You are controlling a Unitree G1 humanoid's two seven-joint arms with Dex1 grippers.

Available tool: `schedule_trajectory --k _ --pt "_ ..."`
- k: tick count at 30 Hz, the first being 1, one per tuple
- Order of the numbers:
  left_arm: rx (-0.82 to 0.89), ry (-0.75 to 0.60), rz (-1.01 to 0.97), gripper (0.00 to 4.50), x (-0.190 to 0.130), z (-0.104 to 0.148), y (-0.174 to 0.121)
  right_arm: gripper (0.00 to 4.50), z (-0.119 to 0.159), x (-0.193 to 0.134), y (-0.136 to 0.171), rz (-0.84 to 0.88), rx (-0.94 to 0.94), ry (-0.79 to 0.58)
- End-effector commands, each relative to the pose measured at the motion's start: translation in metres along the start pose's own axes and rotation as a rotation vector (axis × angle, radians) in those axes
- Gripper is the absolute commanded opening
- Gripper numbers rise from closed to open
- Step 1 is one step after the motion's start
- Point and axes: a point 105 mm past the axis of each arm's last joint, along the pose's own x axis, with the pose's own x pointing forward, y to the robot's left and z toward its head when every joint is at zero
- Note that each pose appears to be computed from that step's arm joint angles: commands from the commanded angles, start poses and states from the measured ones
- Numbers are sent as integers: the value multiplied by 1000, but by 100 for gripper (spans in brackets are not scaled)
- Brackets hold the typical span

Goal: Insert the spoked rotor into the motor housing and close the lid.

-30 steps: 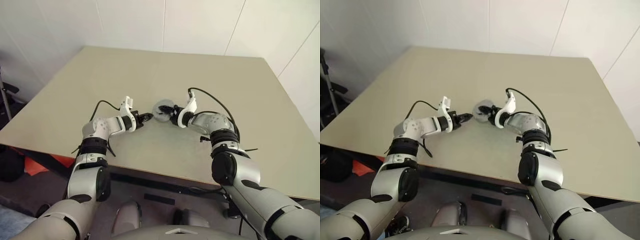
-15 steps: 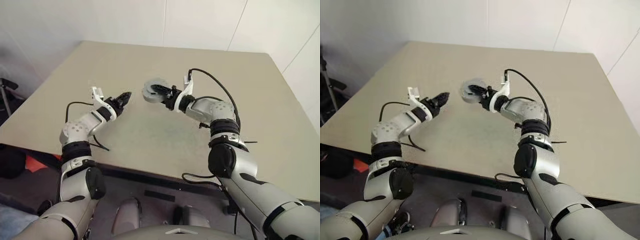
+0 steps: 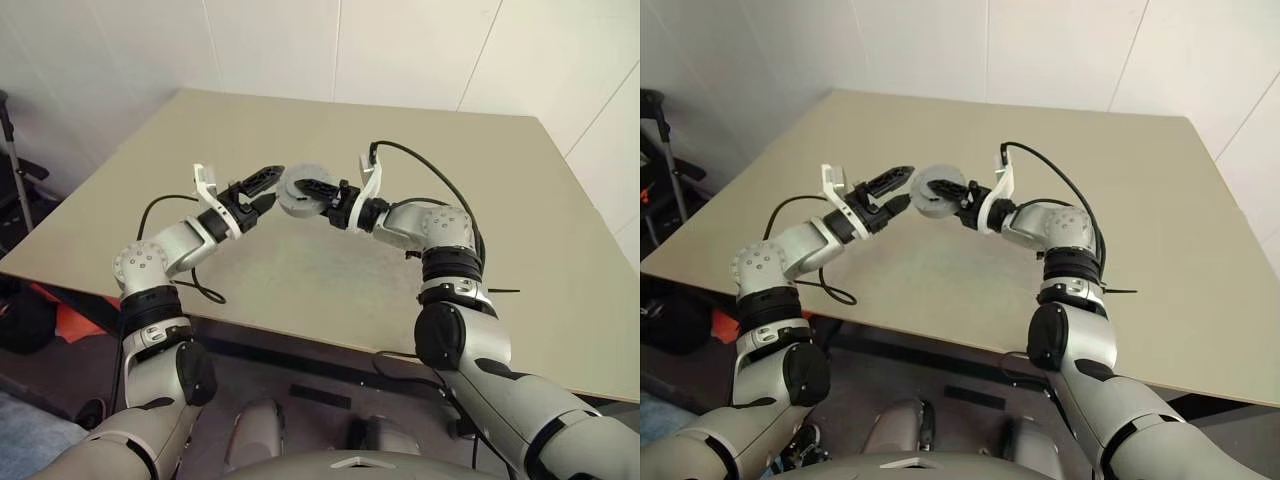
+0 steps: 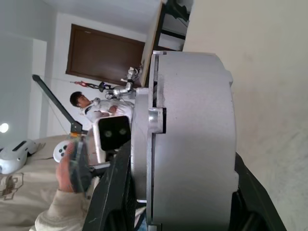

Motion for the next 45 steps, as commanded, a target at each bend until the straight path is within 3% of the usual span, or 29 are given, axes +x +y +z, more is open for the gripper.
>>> schedule_trajectory --k 1,5,23,41,45 --pt "-22 15 -35 448 4 -3 -6 207 7 4 38 135 -52 -9" --pt "-52 5 -29 448 5 -2 1 207 7 3 41 140 -58 -10" --pt "-177 -15 -235 448 34 -4 -19 207 2 2 42 136 -98 3" --pt "-154 -47 -174 448 27 3 -6 207 4 4 37 117 -103 -8" --pt "-155 -57 -156 357 28 3 -3 207 5 4 36 108 -105 -15"
